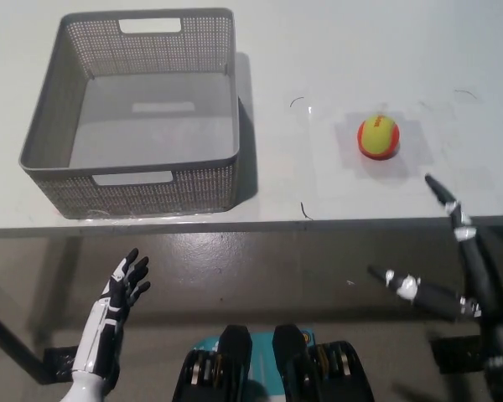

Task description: Use the right hand to pick up a tennis ball and put it into a container on the left side

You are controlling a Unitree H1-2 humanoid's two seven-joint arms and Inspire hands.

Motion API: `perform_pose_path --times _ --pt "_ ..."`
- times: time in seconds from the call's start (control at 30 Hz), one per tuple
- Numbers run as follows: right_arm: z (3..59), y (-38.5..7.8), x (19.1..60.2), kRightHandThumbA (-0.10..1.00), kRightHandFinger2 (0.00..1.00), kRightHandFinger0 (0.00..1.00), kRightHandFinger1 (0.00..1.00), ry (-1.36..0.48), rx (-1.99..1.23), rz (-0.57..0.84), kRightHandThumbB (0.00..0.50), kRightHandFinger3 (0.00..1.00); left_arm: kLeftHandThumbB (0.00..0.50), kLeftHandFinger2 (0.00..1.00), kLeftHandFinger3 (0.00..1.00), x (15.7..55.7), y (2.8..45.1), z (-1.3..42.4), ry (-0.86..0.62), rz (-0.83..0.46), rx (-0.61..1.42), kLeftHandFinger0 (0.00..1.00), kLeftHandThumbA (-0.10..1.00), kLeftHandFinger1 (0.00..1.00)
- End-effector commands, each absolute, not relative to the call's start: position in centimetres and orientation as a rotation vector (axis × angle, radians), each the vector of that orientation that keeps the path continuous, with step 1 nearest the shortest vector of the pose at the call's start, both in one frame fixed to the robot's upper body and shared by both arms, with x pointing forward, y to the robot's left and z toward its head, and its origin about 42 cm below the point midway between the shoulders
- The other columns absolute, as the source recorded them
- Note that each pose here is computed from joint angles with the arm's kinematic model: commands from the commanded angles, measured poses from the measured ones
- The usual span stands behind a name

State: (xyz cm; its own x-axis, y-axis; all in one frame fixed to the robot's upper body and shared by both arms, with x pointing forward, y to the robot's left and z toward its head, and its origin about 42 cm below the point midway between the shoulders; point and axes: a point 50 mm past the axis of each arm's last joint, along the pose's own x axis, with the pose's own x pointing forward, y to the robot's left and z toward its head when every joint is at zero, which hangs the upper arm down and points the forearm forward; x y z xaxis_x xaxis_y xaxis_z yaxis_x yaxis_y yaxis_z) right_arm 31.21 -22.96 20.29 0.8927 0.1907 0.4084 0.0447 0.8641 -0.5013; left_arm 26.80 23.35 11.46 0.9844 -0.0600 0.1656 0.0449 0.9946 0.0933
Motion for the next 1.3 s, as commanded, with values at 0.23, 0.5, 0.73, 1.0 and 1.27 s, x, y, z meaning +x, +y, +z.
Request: perform_pose_path --times 0.23,0.5,0.73,1.0,1.27 --pt "34.7 -23.8 42.5 1.0 1.0 1.0 1.0 -0.427 -0.972 -0.023 0.409 1.0 0.012 1.0 1.0 27.7 23.8 13.4 -0.26 -0.078 0.117 1.0 1.0 1.0" --pt "36.4 -22.9 49.5 1.0 1.0 1.0 1.0 -0.27 -1.031 0.001 0.448 1.0 0.007 1.0 1.0 27.8 23.9 13.3 -0.262 -0.089 0.127 1.0 1.0 1.0" --pt "36.7 -22.1 53.9 1.0 1.0 1.0 1.0 -0.155 -1.047 0.06 0.455 1.0 0.007 1.0 1.0 27.8 23.9 13.4 -0.263 -0.091 0.135 1.0 1.0 1.0" --pt "36.6 -21.1 56.8 1.0 1.0 1.0 1.0 -0.029 -1.065 0.123 0.444 1.0 0.0 1.0 1.0 27.6 23.9 13.2 -0.254 -0.092 0.135 1.0 1.0 1.0" --pt "34.2 -20.8 57.9 1.0 1.0 1.0 1.0 0.06 -1.063 0.153 0.421 1.0 0.0 1.0 1.0 27.5 23.8 13.2 -0.25 -0.098 0.141 1.0 1.0 1.0"
